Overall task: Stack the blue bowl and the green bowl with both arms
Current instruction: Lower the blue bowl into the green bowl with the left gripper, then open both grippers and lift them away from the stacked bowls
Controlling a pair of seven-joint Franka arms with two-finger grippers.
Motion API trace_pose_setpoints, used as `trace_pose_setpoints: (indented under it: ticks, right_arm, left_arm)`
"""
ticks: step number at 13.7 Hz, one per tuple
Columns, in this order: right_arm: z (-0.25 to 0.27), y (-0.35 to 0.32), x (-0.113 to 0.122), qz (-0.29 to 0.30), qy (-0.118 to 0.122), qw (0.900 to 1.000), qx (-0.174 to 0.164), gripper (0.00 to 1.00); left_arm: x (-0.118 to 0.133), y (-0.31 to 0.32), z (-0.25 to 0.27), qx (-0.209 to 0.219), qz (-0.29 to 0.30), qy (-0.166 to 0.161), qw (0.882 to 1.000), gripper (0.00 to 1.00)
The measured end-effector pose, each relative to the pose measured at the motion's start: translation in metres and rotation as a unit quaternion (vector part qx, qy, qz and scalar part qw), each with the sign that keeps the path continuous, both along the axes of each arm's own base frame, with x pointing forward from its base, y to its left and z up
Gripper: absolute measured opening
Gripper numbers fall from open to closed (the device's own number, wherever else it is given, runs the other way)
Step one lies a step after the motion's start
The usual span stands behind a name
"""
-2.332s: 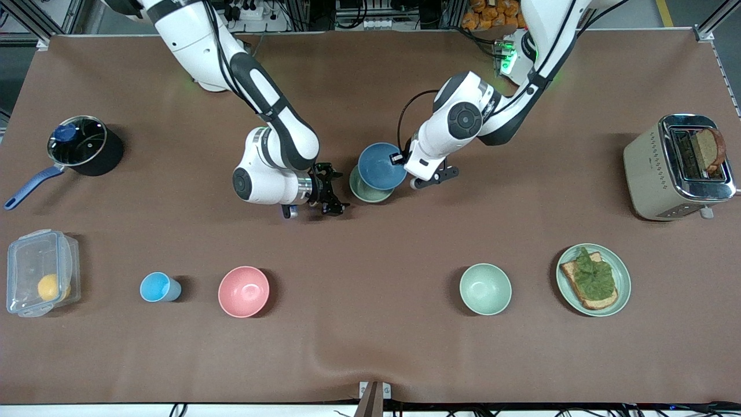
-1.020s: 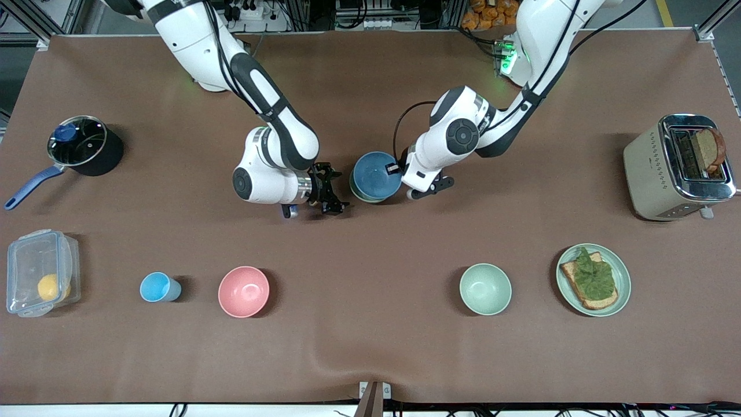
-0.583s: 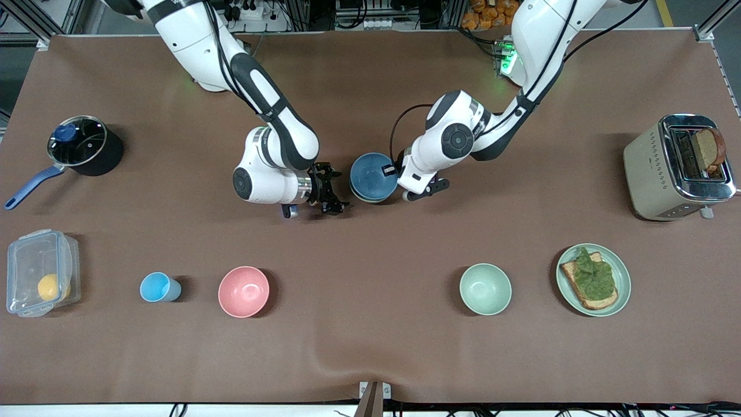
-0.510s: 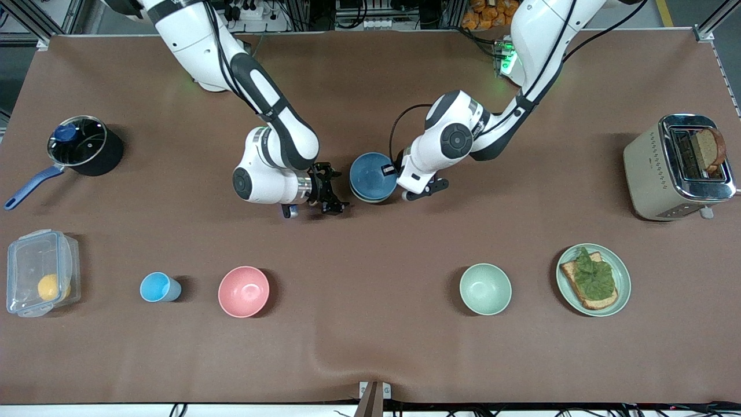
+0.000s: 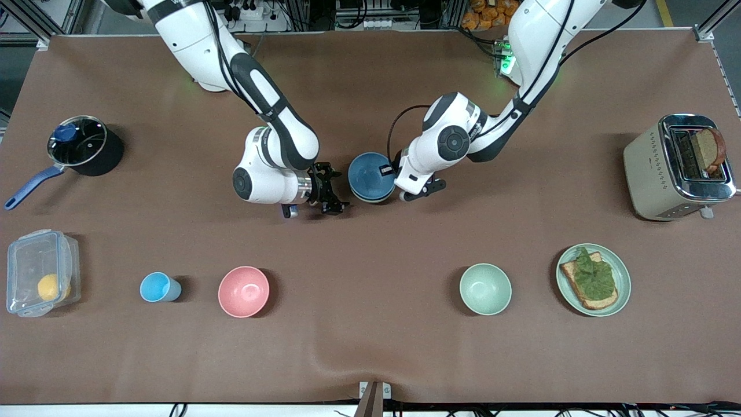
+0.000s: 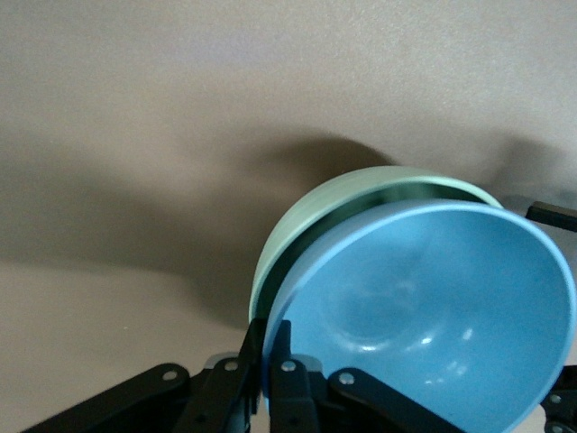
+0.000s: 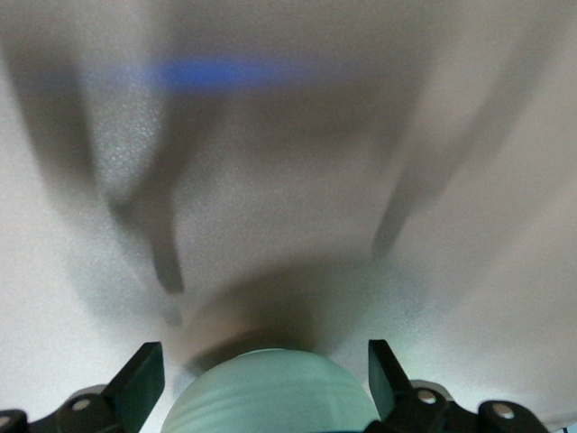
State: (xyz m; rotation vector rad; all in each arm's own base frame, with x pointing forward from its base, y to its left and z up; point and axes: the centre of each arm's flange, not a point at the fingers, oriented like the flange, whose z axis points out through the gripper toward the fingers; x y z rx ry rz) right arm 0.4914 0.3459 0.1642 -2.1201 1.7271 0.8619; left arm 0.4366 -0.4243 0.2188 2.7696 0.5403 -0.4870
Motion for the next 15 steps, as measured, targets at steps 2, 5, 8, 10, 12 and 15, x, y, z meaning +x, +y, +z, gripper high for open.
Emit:
trace_pose_setpoints:
  ticks: [2,5,8,10,12,15]
  right_arm:
    - [0.0,0.0,0.0,0.0,0.0,1.0,0.0,1.0]
    - [0.0,0.0,0.0,0.0,0.0,1.0,0.0,1.0]
    - [0.0,0.0,0.0,0.002,-0.002,1.0,0.001,1.0]
    - [0.004,-0.001,0.0,0.013,-0.009,1.0,-0.003,1.0]
    - [0.012,-0.007,0.0,0.022,-0.018,1.0,-0.011,1.0]
    - [0.023,-0.014,0.0,0.03,-0.014,0.999,-0.01,1.0]
  left_arm:
    - [0.001,-0.001,-0.001,-0.001,0.001,0.001,1.0,0.12]
    - [0.005,-0.002,0.002,-0.003,0.006,-0.001,1.0,0.44]
    - [0.008,-0.004,0.01,-0.001,0.01,0.002,1.0,0.73]
    - [0.011,-0.005,0.026,0.006,0.0,0.016,1.0,0.93]
    - [0.021,-0.003,0.053,0.014,-0.009,0.032,0.999,1.0]
    - [0.045,0.012,0.096,0.021,-0.011,0.044,0.999,1.0]
